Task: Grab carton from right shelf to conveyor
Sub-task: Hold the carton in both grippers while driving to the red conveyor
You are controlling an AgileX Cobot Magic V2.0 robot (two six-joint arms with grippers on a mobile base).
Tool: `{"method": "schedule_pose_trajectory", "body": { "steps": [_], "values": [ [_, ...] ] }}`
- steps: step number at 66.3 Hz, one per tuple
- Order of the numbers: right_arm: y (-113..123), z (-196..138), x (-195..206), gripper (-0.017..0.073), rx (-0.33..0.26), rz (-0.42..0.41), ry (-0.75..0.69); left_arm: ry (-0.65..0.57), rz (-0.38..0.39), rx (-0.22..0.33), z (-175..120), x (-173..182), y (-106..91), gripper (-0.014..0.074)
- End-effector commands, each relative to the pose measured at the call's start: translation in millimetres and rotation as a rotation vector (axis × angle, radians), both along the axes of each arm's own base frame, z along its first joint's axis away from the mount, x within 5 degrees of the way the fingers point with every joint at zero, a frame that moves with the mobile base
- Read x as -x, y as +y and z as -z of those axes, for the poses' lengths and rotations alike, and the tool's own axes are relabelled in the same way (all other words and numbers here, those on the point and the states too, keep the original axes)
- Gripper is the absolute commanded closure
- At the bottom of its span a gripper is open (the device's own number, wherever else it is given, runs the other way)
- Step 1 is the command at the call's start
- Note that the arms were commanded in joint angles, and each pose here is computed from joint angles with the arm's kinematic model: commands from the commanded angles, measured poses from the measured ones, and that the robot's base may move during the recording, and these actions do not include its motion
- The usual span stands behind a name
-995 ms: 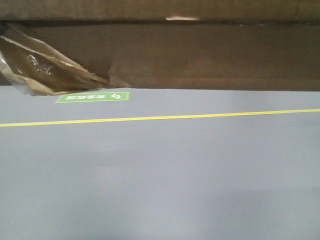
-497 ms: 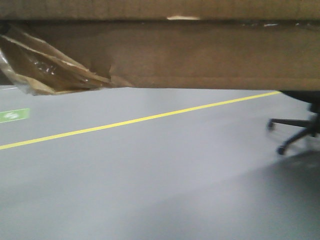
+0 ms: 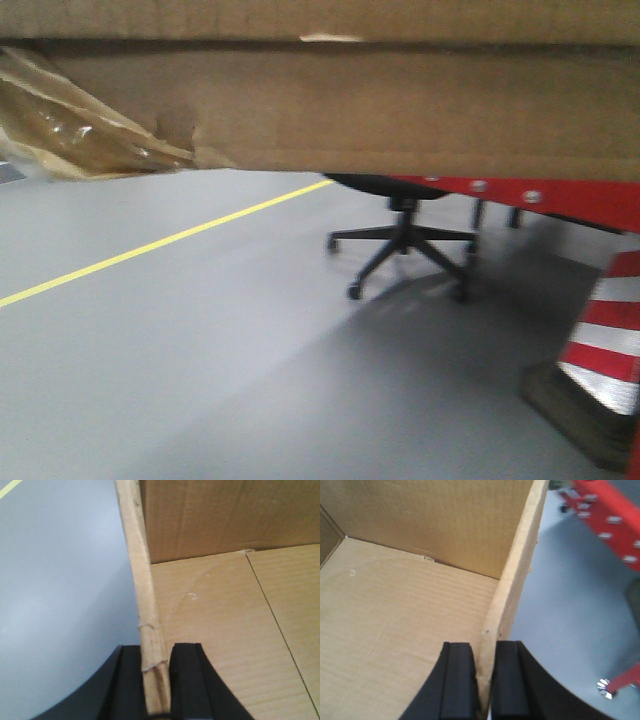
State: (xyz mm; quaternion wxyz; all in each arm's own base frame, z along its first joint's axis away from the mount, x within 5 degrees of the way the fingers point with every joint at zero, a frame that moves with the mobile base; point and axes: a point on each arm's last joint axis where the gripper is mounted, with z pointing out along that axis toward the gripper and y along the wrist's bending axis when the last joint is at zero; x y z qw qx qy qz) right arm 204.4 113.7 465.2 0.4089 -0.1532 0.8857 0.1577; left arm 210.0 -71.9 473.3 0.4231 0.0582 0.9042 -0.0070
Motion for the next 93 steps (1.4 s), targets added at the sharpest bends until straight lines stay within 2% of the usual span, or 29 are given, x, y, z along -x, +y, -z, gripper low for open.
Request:
{"method": "schedule_pose_trajectory", "body": {
  "steps": [1,17,38,93],
  "values": [
    [-3.7,-4.1,1.8,0.0629,0.023,0.001,-0.040,-0.075,-0.042,-0.086,-8.1,1.1,10.2,0.0603],
    [-3.6,-4.1,1.8,0.0629,0.022,0.001,-0.040,-0.118,-0.092,-0.177,-11.9,-0.8,18.7,0.0603],
    [-3.6,-4.1,1.8,0.0629,0.022,0.001,-0.040,-0.153,-0.129,-0.247,-15.5,-1.9,24.9,0.0603],
    [-3.6,-4.1,1.8,0.0629,0.022,0.001,-0.040,-0.154,-0.130,-0.250,-15.6,-2.0,25.1,0.0603]
  ]
}}
